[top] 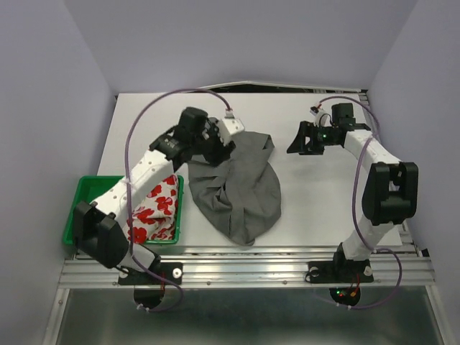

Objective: Fold and stack the skirts
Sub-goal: Flatten the skirt out

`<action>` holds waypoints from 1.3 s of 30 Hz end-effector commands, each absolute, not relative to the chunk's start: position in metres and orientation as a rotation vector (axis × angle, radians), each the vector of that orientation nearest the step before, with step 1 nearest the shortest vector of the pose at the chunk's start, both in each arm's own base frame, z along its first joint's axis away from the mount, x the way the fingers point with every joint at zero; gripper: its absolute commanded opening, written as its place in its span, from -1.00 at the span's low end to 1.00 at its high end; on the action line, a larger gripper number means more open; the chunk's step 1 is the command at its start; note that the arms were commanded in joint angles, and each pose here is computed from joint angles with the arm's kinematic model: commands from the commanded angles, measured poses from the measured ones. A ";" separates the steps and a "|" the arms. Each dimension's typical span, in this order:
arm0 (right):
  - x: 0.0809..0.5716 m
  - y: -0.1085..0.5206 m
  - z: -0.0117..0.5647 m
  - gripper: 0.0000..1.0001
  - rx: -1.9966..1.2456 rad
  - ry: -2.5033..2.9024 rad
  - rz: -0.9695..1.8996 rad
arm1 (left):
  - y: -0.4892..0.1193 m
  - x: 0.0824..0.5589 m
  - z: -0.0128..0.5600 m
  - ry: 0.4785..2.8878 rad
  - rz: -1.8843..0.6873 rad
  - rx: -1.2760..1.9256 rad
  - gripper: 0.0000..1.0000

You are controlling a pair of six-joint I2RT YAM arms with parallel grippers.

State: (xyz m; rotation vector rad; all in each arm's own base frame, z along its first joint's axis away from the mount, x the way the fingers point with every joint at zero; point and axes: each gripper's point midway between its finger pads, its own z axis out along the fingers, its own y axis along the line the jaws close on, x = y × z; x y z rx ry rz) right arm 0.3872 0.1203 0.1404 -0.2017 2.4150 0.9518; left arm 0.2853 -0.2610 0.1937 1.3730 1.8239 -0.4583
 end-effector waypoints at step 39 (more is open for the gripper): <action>0.532 0.209 0.096 -0.99 -0.282 2.308 1.024 | -0.274 0.324 0.075 2.387 -0.848 1.101 -0.66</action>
